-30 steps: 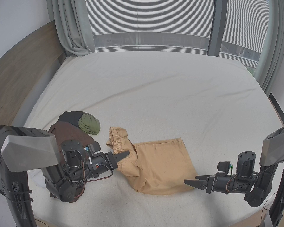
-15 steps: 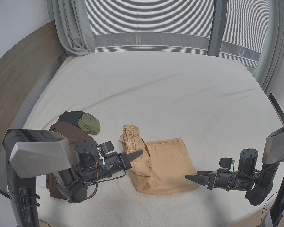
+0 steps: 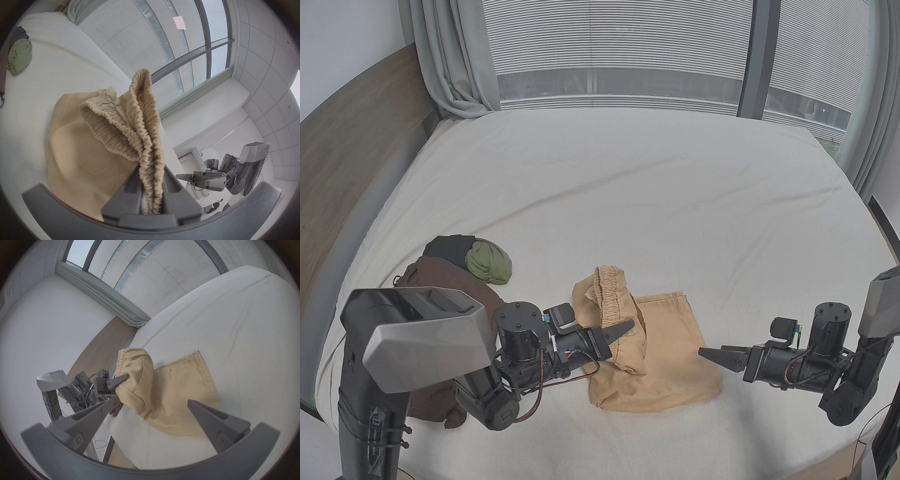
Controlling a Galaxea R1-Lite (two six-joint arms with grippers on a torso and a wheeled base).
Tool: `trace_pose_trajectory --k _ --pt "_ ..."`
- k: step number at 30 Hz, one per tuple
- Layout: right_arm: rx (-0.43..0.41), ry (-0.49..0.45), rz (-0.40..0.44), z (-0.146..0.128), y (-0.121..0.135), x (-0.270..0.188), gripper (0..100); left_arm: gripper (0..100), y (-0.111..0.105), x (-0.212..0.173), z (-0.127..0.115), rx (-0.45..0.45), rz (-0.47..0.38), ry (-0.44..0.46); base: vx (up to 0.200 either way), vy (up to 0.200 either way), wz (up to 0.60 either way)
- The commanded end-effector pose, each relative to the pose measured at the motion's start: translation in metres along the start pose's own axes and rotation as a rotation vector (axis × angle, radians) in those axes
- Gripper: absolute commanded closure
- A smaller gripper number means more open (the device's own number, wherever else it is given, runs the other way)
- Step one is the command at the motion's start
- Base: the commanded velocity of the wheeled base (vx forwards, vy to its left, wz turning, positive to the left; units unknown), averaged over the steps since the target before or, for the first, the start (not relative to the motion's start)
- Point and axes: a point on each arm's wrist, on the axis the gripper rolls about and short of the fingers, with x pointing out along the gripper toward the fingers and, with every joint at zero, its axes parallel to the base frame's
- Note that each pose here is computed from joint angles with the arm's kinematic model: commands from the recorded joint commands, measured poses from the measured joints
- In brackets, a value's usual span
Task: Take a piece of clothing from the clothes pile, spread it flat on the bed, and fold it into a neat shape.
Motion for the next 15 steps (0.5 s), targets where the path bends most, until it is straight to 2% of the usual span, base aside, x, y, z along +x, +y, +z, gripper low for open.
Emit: trace_pose_trajectory --k 1,15 --pt "0.009 -0.024 -0.001 0.005 -0.002 0.001 0 100 0.002 0.013 -0.014 -0.008 -0.017 0.028 0.000 0.000 0.00" --pt "0.008 -0.042 -0.003 0.009 -0.003 0.001 0 100 -0.003 0.032 -0.026 -0.012 -0.032 0.075 0.000 0.000 0.00"
